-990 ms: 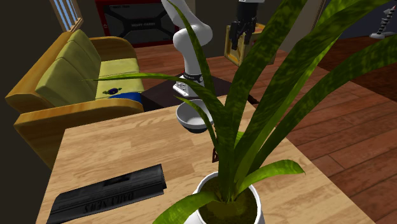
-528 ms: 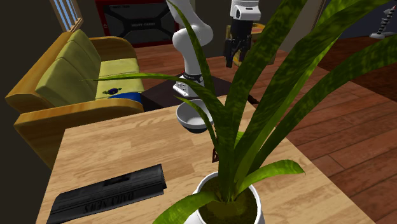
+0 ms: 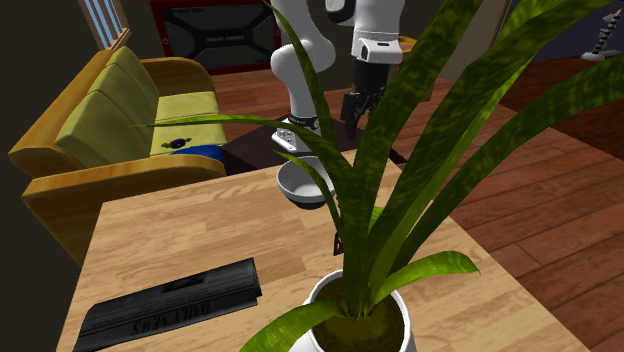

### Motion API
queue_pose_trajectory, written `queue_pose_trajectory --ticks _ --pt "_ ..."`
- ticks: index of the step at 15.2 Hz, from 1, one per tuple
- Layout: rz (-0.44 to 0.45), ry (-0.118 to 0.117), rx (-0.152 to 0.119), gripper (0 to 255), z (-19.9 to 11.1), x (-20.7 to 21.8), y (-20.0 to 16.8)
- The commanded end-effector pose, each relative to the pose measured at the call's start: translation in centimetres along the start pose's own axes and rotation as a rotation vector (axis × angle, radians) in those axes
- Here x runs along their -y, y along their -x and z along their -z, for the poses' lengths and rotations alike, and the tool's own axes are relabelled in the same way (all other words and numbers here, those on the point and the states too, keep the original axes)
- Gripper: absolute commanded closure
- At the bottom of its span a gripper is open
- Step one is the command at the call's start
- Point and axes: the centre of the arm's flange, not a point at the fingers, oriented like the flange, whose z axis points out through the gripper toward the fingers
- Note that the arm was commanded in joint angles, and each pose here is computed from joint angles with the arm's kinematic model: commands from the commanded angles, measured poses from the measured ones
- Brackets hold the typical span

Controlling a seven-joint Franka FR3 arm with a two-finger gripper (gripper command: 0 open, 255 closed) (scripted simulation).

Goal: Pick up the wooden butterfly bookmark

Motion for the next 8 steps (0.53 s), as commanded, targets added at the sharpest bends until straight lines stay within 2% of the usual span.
queue_pose_trajectory --ticks 1,8 --pt "0.005 0.017 -0.01 0 -1.5 -2.1 -0.5" --pt "0.022 0.073 -0.041 0 -5.8 -8.8 -3.2"
